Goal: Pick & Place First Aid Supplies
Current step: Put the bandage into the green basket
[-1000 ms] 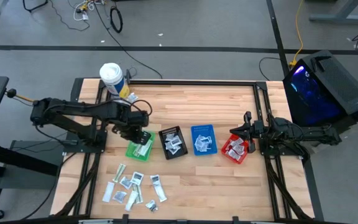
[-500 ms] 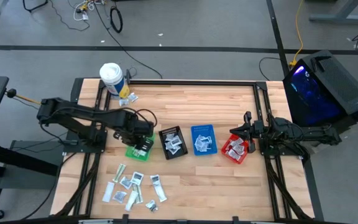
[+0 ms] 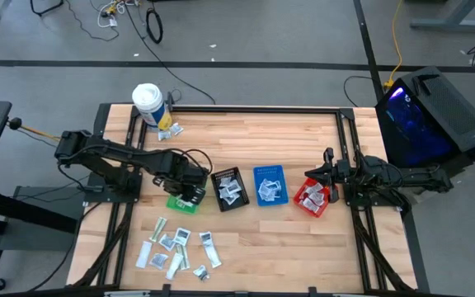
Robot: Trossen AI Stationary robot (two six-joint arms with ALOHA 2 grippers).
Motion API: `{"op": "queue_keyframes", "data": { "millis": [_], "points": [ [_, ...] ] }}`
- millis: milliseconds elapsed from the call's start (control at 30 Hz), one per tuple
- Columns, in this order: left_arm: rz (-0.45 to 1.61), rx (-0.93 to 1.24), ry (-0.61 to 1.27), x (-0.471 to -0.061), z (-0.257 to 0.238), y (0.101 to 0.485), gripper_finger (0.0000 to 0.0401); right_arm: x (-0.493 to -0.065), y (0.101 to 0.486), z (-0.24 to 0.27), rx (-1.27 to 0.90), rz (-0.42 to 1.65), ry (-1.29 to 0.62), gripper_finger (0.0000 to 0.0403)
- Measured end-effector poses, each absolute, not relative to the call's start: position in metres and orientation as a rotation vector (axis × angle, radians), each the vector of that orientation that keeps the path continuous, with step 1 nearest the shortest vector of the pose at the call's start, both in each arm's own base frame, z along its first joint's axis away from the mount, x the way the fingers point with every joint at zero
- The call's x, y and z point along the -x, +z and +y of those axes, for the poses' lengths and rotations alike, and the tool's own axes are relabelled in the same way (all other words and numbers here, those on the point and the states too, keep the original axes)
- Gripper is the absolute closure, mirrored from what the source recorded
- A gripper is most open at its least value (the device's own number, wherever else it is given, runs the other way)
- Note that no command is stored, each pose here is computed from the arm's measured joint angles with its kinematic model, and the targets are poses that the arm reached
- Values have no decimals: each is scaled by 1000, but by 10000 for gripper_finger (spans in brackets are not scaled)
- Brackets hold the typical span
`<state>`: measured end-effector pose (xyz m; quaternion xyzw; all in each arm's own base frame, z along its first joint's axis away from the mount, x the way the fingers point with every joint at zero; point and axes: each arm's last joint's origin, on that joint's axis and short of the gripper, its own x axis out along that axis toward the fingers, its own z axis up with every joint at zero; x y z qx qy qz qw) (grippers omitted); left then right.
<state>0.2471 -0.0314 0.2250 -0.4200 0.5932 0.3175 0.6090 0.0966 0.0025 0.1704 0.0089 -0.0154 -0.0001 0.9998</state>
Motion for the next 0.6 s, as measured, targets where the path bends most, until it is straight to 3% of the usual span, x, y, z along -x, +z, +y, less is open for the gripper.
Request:
{"op": "queue_keyframes", "data": {
  "millis": [233, 600],
  "points": [
    [1342, 973, 776, -247, -30, 225, 236, -97, 170, 2, -18, -31, 0, 380],
    [1346, 941, 756, -247, -30, 225, 136, -97, 170, 2, -18, -31, 0, 380]
  ]
}}
